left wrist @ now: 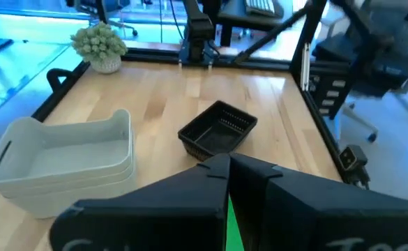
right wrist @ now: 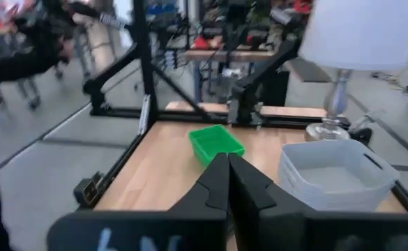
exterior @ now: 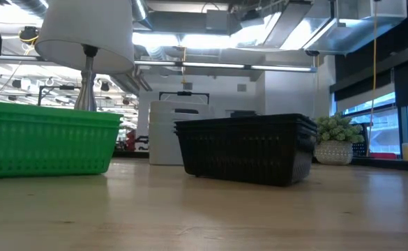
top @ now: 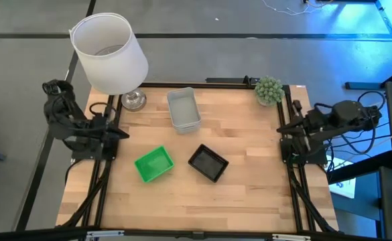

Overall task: Stack baskets by color
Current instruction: Return to Home Position

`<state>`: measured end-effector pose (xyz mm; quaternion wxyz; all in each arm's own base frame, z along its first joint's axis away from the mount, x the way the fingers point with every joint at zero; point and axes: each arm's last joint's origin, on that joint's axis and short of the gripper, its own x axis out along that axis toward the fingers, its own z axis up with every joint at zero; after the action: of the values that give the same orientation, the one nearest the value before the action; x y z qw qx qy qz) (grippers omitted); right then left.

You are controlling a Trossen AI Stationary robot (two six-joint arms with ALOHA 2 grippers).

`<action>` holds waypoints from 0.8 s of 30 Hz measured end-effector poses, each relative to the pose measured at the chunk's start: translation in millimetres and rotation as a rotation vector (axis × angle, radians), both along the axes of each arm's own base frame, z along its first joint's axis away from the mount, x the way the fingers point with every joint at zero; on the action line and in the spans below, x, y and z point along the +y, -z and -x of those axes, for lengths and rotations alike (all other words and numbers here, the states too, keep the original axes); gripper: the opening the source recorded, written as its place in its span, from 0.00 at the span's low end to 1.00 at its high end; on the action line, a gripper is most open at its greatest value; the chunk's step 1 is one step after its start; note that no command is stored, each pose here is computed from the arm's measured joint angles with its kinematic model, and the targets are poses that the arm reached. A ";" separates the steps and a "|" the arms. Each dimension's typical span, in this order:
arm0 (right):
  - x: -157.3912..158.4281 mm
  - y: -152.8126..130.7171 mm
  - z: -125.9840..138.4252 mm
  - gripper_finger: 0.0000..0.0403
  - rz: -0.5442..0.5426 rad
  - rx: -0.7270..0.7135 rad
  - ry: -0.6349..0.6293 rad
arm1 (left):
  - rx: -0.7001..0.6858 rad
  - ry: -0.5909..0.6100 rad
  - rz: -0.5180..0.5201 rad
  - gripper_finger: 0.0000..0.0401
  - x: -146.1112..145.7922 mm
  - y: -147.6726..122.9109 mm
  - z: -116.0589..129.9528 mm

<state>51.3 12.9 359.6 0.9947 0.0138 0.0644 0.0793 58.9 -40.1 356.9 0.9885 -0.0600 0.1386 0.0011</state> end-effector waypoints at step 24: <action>-22.4 46.1 52.9 0.00 -0.061 -0.134 0.116 | -0.324 0.110 0.059 0.00 34.3 68.3 28.7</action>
<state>-1.6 -9.5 313.5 0.9988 0.0424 -0.0056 0.0241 30.2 -5.7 288.6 0.9943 -0.0808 -0.0194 -0.0668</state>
